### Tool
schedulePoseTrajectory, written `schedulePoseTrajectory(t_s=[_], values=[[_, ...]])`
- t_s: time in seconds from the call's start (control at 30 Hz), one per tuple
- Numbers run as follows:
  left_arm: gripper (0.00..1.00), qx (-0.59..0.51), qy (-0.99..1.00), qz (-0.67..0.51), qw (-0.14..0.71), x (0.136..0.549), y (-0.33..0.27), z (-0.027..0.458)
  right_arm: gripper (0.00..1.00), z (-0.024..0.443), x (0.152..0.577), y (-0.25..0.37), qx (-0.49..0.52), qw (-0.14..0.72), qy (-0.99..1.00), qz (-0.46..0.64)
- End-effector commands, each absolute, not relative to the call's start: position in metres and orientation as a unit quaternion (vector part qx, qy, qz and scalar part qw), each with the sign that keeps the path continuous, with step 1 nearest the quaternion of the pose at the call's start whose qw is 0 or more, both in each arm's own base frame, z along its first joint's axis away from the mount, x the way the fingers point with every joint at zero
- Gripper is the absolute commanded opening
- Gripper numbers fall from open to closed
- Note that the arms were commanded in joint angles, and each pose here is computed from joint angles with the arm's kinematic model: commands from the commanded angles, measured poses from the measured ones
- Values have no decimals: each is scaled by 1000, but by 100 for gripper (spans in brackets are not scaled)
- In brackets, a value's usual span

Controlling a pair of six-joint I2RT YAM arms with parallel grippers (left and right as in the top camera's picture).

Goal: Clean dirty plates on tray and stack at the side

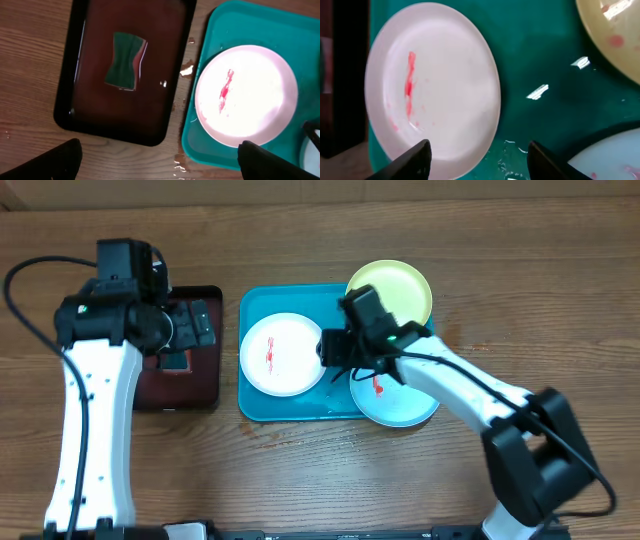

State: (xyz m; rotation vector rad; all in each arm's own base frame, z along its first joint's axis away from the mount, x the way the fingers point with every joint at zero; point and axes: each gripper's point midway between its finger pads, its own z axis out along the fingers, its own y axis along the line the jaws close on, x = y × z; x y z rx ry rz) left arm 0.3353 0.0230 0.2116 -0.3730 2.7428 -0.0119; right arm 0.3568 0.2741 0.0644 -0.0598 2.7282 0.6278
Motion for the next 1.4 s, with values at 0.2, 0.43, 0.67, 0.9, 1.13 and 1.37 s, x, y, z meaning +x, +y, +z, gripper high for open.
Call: schedulePoseTrajectory(t_s=[0.2,0.43,0.67,0.9,1.13,1.37], values=[[100,-140,977,5,159,362,26,180,46,41,386,280,11,205,958,200],[100,-146,973,38,176,374,39,178,33,24,392,285,12,207,957,203],[100,-136,971,78,182,381,52,175,18,11,394,286,35,198,958,205],[89,-82,980,96,154,385,59,156,4,-2,388,287,45,176,961,207],[75,-65,984,99,130,397,64,125,4,-4,387,286,45,174,962,205],[56,-47,989,101,101,411,74,81,4,-4,387,286,45,174,962,205]])
